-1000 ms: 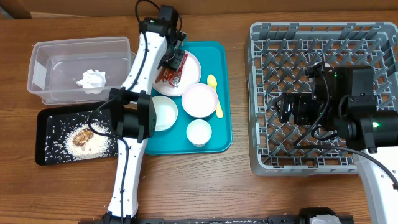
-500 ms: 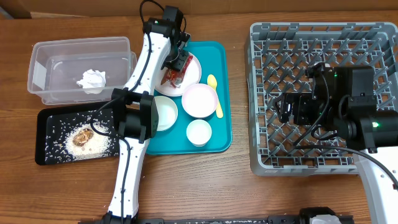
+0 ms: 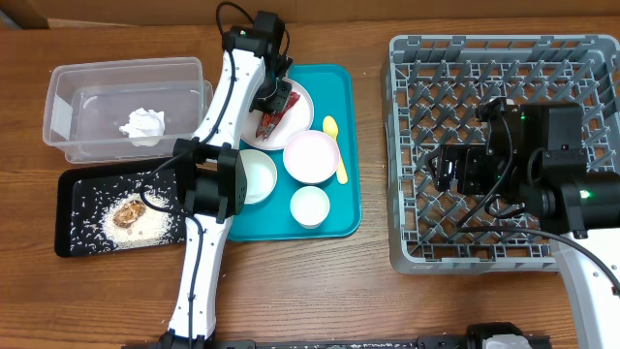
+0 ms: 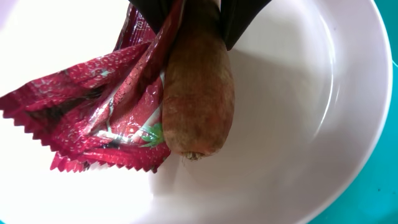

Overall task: Sort waste into correct bins and load items into the dishwasher
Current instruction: 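Grasp the red snack wrapper on the plate with the left gripper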

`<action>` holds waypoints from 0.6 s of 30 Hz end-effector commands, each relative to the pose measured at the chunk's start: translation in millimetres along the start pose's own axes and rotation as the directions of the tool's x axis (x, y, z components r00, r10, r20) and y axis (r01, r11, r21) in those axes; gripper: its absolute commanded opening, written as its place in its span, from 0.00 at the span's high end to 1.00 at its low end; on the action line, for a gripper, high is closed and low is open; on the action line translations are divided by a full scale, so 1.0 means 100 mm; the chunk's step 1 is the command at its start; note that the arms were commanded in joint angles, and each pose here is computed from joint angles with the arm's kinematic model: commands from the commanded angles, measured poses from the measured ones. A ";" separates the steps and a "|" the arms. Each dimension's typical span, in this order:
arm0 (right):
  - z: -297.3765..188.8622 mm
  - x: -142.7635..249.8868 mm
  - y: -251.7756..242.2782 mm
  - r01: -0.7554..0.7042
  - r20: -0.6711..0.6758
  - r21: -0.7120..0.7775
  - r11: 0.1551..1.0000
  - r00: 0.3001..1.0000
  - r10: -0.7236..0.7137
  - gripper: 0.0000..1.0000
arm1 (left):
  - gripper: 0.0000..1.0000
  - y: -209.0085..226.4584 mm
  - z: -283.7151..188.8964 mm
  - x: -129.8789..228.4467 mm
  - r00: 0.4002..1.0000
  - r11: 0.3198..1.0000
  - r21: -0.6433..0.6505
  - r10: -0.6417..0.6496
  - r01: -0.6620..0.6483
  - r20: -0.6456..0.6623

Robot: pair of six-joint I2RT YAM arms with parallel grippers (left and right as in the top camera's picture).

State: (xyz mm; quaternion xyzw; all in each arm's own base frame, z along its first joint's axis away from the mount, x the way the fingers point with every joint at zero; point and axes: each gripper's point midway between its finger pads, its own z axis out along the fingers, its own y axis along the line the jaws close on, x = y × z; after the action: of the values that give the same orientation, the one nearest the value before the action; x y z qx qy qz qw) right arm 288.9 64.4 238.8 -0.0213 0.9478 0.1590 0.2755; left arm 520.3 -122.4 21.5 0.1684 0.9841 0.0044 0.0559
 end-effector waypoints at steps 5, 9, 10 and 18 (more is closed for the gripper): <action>-0.02 -0.03 -0.01 0.001 0.012 0.006 1.000 1.000 -0.001 0.00 | 0.83 -0.02 -0.12 -0.05 0.999 1.000 -0.004 -0.025 0.025 0.026; -0.02 -0.03 -0.01 0.001 0.012 0.006 1.000 1.000 -0.001 0.00 | 0.73 -0.02 -0.19 -0.08 0.999 1.000 -0.005 -0.028 0.028 0.039; -0.02 -0.03 -0.01 0.001 0.012 0.006 1.000 1.000 -0.001 0.00 | 0.73 -0.02 -0.21 -0.09 0.999 1.000 -0.005 -0.028 0.028 0.043; -0.02 -0.03 -0.01 0.001 0.012 0.006 1.000 1.000 -0.001 0.00 | 0.82 -0.04 -0.27 0.00 0.999 0.999 -0.002 -0.032 0.032 0.011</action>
State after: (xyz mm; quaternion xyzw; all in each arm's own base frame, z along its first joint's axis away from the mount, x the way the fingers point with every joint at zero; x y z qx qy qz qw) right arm 289.0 64.4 238.9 -0.0213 0.9478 0.1590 0.2757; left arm 514.1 -120.9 36.6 0.1552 0.9867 0.0042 0.0488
